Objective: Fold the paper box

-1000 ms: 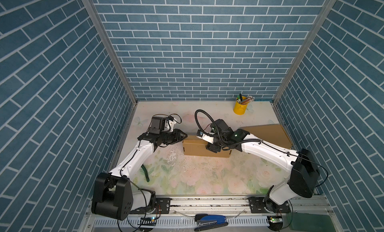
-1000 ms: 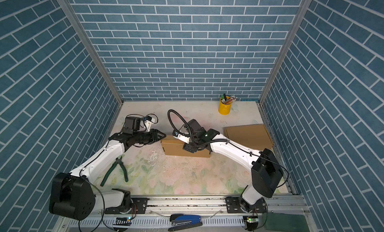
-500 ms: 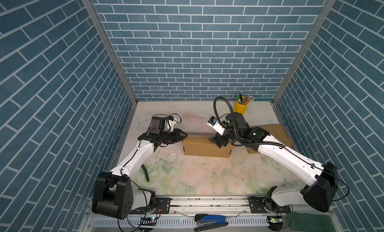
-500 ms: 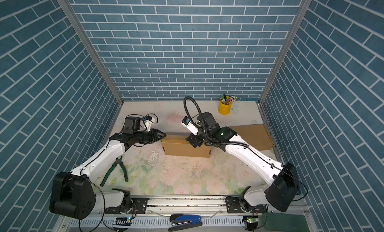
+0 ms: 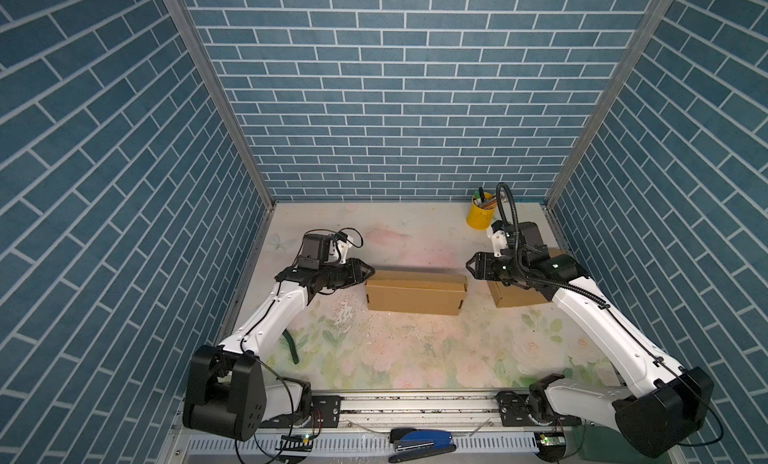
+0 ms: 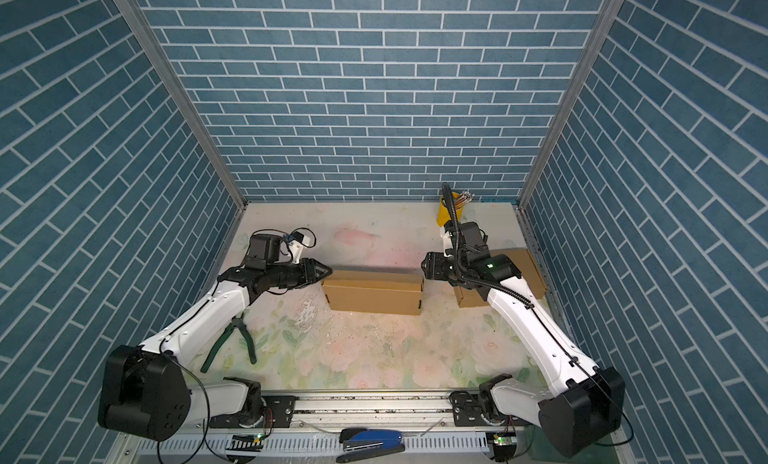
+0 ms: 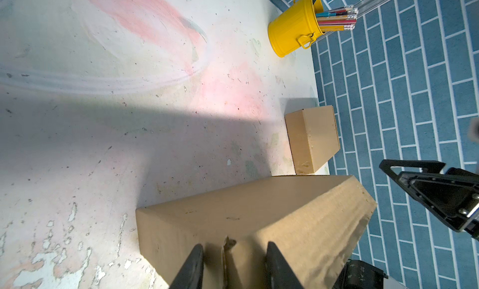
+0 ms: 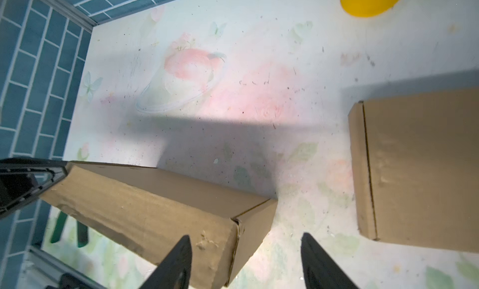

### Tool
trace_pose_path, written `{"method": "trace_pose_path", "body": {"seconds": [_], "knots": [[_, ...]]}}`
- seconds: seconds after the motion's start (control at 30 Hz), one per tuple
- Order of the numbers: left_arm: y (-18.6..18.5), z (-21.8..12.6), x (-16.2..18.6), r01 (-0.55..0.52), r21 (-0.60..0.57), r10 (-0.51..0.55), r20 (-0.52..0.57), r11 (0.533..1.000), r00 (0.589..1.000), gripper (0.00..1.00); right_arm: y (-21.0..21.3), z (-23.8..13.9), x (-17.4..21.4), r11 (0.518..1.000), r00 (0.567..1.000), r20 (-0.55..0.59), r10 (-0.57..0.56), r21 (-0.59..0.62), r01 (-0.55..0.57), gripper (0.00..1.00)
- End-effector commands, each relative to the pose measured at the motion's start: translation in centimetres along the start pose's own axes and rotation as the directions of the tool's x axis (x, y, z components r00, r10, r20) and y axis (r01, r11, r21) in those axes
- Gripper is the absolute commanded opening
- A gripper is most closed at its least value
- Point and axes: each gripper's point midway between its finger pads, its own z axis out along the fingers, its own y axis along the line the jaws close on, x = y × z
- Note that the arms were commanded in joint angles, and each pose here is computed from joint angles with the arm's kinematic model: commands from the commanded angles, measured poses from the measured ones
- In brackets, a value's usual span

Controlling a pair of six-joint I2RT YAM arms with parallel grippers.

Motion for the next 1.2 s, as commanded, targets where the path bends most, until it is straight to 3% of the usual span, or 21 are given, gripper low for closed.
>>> {"method": "trace_pose_path", "body": {"seconds": [0.0, 0.2, 0.33, 0.9, 1.17], "knots": [[2.8, 0.2, 2.9, 0.044, -0.103, -0.052, -0.078, 0.994, 0.996, 0.41, 1.1, 0.6, 2.8, 0.975, 0.970, -0.160, 0.183, -0.094, -0.200, 0.68], [2.8, 0.2, 2.8, 0.037, -0.108, -0.046, -0.083, 0.993, 0.996, 0.41, 1.9, 1.4, 3.3, 0.959, 0.957, -0.200, 0.208, -0.149, -0.240, 0.69], [2.8, 0.2, 2.8, 0.032, -0.108, -0.041, -0.084, 0.994, 0.996, 0.40, 1.2, 2.5, 4.9, 0.962, 0.945, -0.255, 0.203, -0.127, -0.241, 0.65], [4.8, 0.9, 4.2, 0.010, -0.159, -0.030, -0.127, 0.987, 0.991, 0.40, -1.9, 5.4, 7.8, 0.976, 0.933, -0.304, 0.193, -0.039, -0.215, 0.49], [2.7, -1.5, 1.8, -0.008, -0.126, 0.002, -0.053, 0.992, 0.999, 0.54, -2.1, 5.7, 7.8, 0.975, 0.933, -0.300, 0.196, -0.038, -0.217, 0.48]]}}
